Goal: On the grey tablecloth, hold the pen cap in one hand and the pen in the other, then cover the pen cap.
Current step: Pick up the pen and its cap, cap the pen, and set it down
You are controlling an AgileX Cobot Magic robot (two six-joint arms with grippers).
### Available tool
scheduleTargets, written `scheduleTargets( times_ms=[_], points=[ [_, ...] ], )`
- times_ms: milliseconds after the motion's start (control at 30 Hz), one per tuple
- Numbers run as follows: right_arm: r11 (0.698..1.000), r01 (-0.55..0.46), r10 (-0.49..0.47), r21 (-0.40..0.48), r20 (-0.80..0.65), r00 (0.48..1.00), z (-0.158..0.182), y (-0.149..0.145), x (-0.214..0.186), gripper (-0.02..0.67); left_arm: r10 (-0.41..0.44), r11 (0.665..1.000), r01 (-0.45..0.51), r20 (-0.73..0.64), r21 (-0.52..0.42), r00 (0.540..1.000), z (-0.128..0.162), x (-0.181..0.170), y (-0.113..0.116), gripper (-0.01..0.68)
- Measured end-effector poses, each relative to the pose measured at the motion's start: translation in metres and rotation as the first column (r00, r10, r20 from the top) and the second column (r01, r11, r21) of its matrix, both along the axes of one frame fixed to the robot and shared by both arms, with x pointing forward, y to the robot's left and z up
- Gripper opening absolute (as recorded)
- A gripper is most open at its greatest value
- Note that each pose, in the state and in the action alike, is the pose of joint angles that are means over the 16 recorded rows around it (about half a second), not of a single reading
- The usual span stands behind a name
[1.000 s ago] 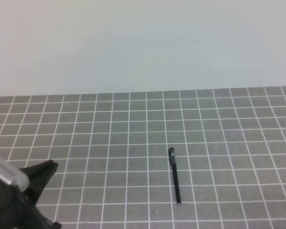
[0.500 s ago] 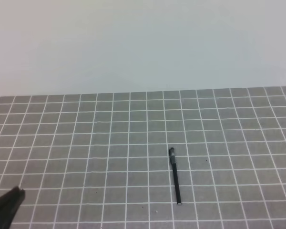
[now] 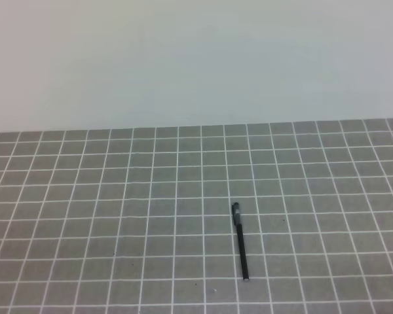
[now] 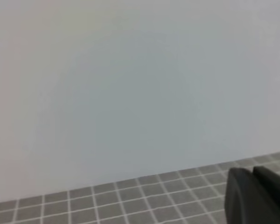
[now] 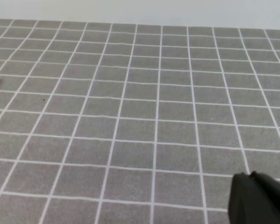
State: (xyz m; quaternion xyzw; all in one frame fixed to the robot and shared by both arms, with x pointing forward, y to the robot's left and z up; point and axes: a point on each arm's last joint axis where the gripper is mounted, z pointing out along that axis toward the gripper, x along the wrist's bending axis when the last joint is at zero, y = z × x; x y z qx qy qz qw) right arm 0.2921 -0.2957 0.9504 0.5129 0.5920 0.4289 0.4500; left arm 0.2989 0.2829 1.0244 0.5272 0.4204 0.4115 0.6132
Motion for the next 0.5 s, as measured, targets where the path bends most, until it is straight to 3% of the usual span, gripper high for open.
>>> scheduleTargets(
  times_ms=[267, 500],
  points=[
    [1.0, 0.0, 0.0, 0.001, 0.0, 1.0, 0.0, 0.0, 0.0, -0.003, -0.022, 0.999, 0.023, 0.033, -0.03, 0.999, 0.0033, -0.0023, -0.0005, -0.001],
    [1.0, 0.0, 0.0, 0.001, 0.0, 1.0, 0.0, 0.0, 0.0, -0.003, -0.017, 1.0, 0.017, 0.024, -0.002, 1.0, 0.0022, -0.0025, -0.001, -0.001]
  ],
)
